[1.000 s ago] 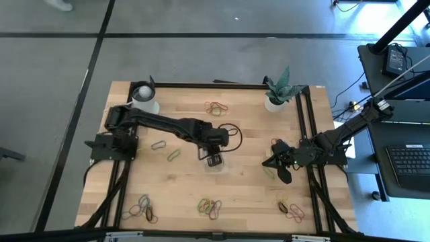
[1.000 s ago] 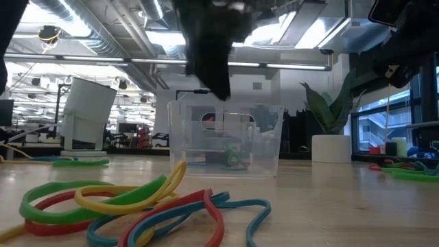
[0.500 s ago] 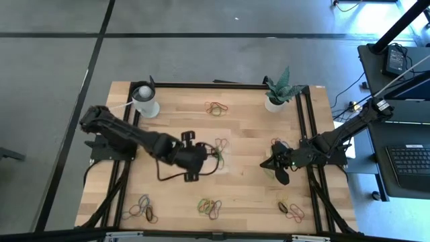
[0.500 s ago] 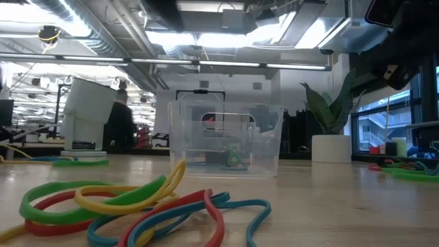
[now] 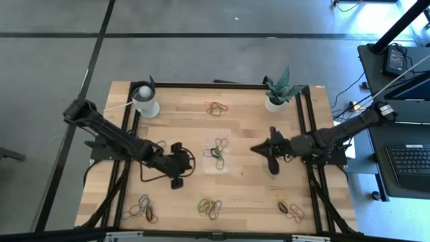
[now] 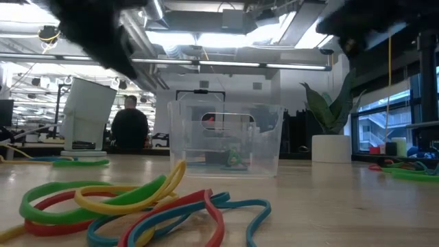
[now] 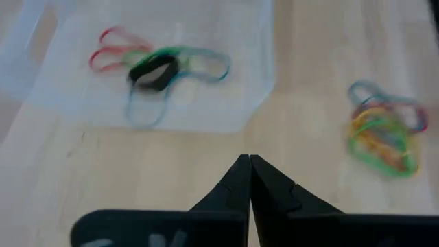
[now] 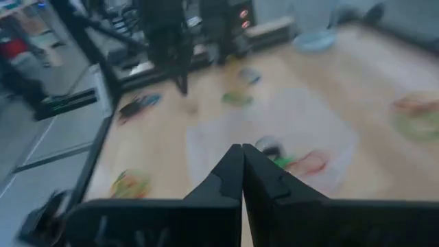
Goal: Pick and place rubber bands into bin
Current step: Put the red rubber band into the transparent bin
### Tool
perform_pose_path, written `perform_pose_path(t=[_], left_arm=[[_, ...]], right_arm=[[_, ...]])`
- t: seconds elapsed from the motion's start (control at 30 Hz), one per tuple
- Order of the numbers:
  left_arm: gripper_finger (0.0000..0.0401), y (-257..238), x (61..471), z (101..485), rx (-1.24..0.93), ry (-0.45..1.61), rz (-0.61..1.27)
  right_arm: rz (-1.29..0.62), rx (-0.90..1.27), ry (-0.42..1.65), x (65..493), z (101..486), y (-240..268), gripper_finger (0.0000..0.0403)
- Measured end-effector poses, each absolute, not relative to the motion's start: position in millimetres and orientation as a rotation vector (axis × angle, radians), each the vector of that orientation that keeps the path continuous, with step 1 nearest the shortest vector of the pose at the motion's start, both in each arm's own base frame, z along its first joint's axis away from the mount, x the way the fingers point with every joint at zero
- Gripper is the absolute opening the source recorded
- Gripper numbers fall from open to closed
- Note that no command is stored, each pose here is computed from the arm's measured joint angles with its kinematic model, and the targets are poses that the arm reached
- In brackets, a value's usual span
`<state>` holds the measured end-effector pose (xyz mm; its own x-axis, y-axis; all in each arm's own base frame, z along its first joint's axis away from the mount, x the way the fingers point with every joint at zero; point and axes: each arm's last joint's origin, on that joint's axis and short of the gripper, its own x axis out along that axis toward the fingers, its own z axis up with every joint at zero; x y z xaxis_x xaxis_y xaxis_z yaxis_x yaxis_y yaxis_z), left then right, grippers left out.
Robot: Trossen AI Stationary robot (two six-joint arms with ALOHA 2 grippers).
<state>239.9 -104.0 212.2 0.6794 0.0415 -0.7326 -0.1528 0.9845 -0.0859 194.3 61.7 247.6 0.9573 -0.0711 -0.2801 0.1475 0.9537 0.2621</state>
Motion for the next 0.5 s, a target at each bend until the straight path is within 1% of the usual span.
perform_pose_path(t=[0.17, 0.27, 0.43, 0.5], left_arm=[[0.0002, -78.1, 210.7, 204.4, -0.127, 0.805, 0.112], [0.0002, -62.4, 198.2, 206.0, -0.12, 0.75, 0.083], [0.0002, -35.4, 181.0, 210.6, -0.072, 0.679, 0.064], [0.0002, -25.9, 177.9, 214.6, -0.047, 0.654, 0.06]], right_arm=[[-0.231, 0.177, 0.296, 231.8, 286.4, 42.4, 0.0005], [-0.333, 0.161, 0.353, 261.3, 305.4, 23.0, 0.0008], [-0.447, 0.183, 0.494, 310.7, 318.7, -19.3, 0.0009], [-0.482, 0.196, 0.584, 326.1, 316.3, -38.6, 0.0009]])
